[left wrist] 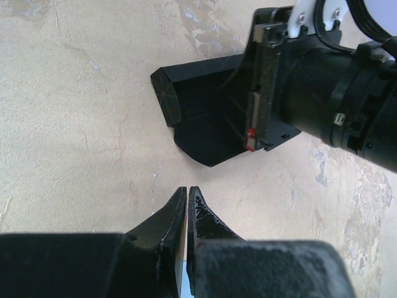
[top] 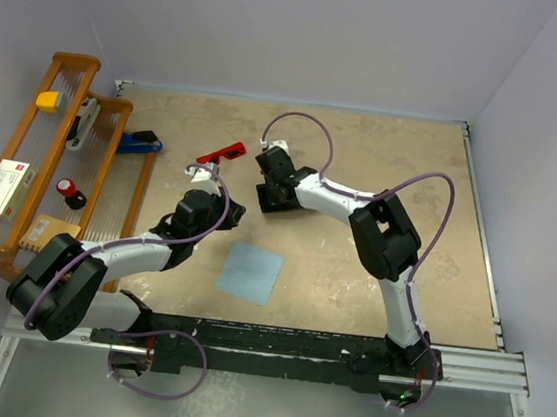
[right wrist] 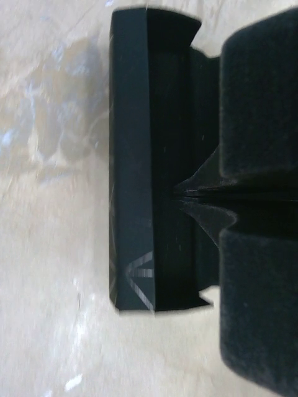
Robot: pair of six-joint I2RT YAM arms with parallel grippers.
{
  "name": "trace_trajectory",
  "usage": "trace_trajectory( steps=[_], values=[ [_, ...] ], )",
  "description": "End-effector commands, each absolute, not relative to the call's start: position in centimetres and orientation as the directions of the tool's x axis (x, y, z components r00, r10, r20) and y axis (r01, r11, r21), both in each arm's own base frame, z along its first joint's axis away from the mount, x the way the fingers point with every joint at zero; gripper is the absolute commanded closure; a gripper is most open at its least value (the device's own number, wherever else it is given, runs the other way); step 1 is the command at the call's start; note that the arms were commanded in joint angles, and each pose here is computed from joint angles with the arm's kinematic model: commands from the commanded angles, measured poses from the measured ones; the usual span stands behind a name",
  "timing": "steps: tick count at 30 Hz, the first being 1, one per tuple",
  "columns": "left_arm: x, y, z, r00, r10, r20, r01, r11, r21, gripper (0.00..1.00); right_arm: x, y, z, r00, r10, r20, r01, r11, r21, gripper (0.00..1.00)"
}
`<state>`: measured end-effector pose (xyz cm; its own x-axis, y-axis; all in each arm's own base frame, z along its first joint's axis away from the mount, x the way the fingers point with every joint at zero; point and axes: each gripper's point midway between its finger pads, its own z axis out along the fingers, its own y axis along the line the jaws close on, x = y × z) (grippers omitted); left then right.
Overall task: Organize the sunglasses
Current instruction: Adjust the sunglasses case at the center of the board.
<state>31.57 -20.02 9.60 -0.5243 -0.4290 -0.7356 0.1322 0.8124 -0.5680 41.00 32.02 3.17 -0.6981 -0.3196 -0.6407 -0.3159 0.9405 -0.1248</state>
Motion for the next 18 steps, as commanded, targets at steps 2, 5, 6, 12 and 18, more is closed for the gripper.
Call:
trace_trajectory(
  steps=[2, 5, 6, 12, 18],
  values=[
    [32.2, -20.4, 10.6, -0.500, -0.436, -0.749, 0.166, 0.800, -0.576, 1.00, 42.8, 28.9, 5.5, -0.673, -0.270, -0.688, -0.258, 0.958, -0.123, 1.00],
    [32.3, -20.5, 10.5, -0.503, -0.435, -0.747, 0.166, 0.799, -0.578, 1.00, 43.1, 27.9, 5.3, -0.677, -0.271, -0.685, -0.244, 0.960, -0.140, 1.00],
    [32.3, -20.6, 10.5, -0.504, -0.435, -0.747, 0.166, 0.799, -0.578, 1.00, 43.2, 27.7, 5.2, -0.678, -0.270, -0.684, -0.241, 0.960, -0.140, 1.00],
    [32.5, -20.6, 10.7, -0.503, -0.431, -0.749, 0.169, 0.801, -0.575, 1.00, 43.9, 26.6, 4.7, -0.684, -0.254, -0.684, -0.222, 0.965, -0.137, 1.00],
    [32.5, -20.7, 10.5, -0.504, -0.431, -0.748, 0.167, 0.802, -0.574, 1.00, 43.4, 25.3, 4.6, -0.684, -0.256, -0.683, -0.198, 0.966, -0.165, 1.00]
  ],
)
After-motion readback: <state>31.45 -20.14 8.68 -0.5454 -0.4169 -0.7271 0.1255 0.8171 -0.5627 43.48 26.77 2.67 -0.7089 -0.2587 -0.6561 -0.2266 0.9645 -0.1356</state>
